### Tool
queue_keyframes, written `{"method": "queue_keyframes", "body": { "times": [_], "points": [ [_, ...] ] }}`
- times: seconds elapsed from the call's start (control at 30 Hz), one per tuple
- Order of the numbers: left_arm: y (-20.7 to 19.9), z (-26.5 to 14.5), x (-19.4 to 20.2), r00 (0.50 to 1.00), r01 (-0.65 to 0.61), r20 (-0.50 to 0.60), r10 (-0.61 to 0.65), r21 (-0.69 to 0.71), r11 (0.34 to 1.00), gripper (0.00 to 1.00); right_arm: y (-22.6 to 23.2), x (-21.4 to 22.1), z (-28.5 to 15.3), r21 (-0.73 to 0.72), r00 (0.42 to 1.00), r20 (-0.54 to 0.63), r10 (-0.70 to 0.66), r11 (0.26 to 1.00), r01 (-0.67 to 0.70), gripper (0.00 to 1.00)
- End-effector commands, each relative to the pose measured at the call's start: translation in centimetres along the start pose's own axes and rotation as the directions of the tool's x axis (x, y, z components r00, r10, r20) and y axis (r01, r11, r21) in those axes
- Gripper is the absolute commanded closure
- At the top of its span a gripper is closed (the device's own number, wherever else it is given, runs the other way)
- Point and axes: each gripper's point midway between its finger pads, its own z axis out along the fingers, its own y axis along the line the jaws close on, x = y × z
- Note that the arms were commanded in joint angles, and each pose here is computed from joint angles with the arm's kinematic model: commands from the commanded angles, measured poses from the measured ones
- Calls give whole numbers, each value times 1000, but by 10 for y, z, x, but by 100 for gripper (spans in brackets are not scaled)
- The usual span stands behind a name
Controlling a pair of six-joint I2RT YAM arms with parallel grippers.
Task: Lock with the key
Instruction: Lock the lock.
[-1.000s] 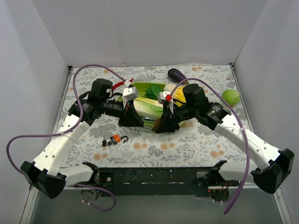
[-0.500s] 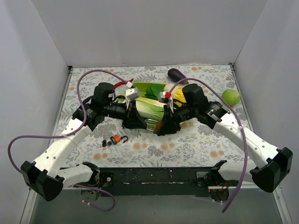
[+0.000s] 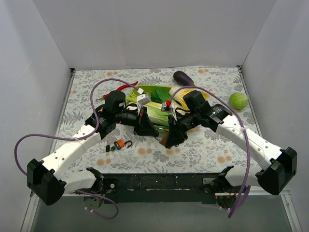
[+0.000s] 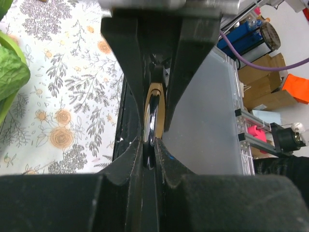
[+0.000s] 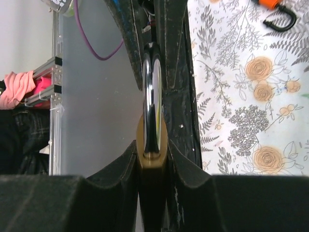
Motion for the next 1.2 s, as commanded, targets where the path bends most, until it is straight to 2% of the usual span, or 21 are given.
{"method": "queue_keyframes", "body": {
  "times": [0.0, 0.17, 0.33, 0.47, 0.5, 0.53, 0.57, 0.6, 0.63, 0.8, 0.93, 1.1, 1.17],
  "points": [
    [-34, 33, 10, 999, -13, -29, 19, 193, 981, 100, 33, -113, 2, 3, 824, 294, -484, 863, 506, 99],
    [-26, 22, 4, 1000, -1, -16, 3, 151, 988, 100, 29, -101, -2, 14, 835, 262, -484, 867, 499, 99],
    [-12, -11, -29, 995, -68, 78, 63, 63, 996, 100, 12, -82, -13, 35, 881, 233, -412, 909, 415, 99],
    [-4, -27, -48, 990, -91, 108, 90, 10, 996, 100, 2, -72, -22, 75, 899, 212, -383, 924, 376, 99],
    [-1, -30, -51, 988, -95, 118, 95, -4, 995, 100, 0, -70, -23, 81, 904, 207, -374, 928, 365, 96],
    [0, -32, -53, 988, -93, 123, 94, -11, 996, 100, -2, -69, -25, 88, 906, 204, -370, 929, 360, 87],
    [0, -35, -59, 985, -103, 136, 104, -17, 995, 100, -6, -68, -30, 101, 913, 200, -355, 935, 341, 76],
    [3, -39, -63, 985, -87, 150, 91, -29, 996, 100, -9, -68, -33, 118, 918, 199, -344, 938, 326, 57],
    [3, -42, -68, 982, -96, 160, 100, -34, 995, 100, -15, -69, -38, 141, 920, 200, -336, 939, 312, 51],
    [6, -55, -92, 970, -116, 208, 128, -68, 991, 100, -27, -50, -53, 191, 942, 160, -295, 945, 264, 47],
    [1, -55, -92, 971, -81, 223, 90, -49, 995, 100, -32, -46, -60, 216, 943, 160, -293, 942, 256, 46],
    [-9, -56, -99, 965, -79, 251, 78, -6, 997, 100, -28, -56, -55, 176, 942, 225, -249, 961, 212, 37],
    [-12, -57, -103, 963, -68, 263, 64, 3, 998, 100, -28, -64, -55, 172, 929, 257, -268, 958, 229, 36]
  ]
}}
